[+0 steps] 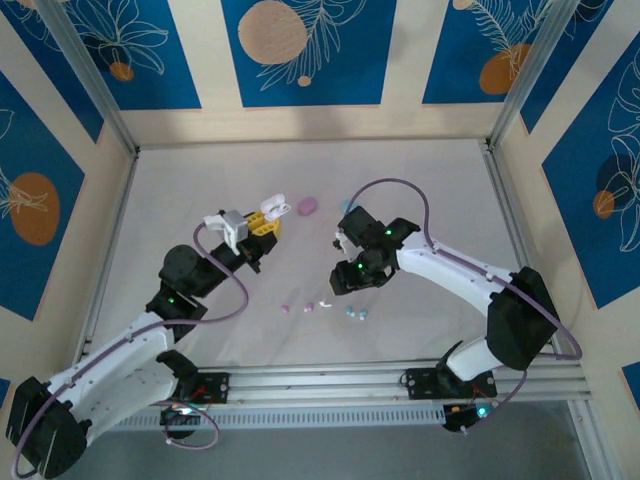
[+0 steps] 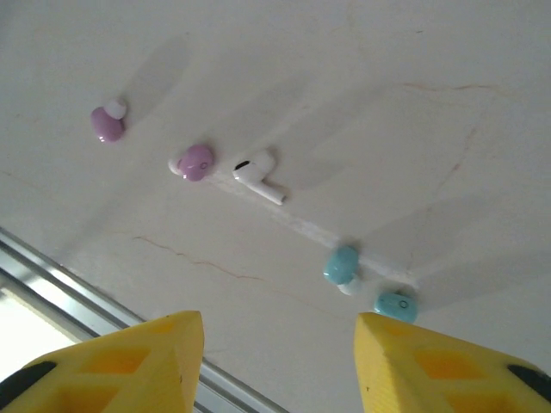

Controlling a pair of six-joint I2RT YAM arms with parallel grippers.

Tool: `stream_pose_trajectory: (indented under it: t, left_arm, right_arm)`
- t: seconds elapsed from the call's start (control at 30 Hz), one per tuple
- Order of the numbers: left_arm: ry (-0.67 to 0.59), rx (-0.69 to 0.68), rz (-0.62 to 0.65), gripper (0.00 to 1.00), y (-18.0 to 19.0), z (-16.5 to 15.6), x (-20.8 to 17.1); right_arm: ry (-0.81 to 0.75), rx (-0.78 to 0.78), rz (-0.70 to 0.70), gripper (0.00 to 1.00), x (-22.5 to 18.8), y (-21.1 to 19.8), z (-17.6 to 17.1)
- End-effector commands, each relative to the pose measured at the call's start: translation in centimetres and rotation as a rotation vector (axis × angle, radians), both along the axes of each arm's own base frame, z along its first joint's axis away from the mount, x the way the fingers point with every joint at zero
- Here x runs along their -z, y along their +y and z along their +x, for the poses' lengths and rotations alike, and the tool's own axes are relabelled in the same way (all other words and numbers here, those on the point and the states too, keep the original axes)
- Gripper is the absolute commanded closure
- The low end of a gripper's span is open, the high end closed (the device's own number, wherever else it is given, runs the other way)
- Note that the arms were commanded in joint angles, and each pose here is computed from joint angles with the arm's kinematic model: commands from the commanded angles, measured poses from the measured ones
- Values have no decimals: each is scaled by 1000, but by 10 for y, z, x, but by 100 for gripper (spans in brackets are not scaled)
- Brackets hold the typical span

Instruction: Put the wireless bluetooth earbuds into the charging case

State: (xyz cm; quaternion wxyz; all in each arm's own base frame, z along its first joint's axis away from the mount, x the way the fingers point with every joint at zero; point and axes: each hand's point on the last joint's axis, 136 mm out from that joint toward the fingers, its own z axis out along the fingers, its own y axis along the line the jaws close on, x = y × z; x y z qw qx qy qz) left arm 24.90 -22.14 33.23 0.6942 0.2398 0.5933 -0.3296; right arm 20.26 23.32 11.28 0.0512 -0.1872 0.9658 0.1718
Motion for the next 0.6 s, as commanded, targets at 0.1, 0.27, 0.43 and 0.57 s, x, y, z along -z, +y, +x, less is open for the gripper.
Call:
stream_pose_trajectory:
  t: [0.1,0.27,0.43,0.57]
  left_arm:
    - [-1,-18,1,100,4,-2,6]
    - [0,-17,3,100,0,2,7]
    - [0,-20,-5,100,-3,8,7]
    - [8,-53,-8,100,0,13,11]
  right_arm:
    - [-27,32,75,50,-15,-14,-3]
    - [-40,15,89,50,-14,-12,2]
    - [-17,-40,96,49,-5,7,5]
    - [-8,-102,54,49,10,20,9]
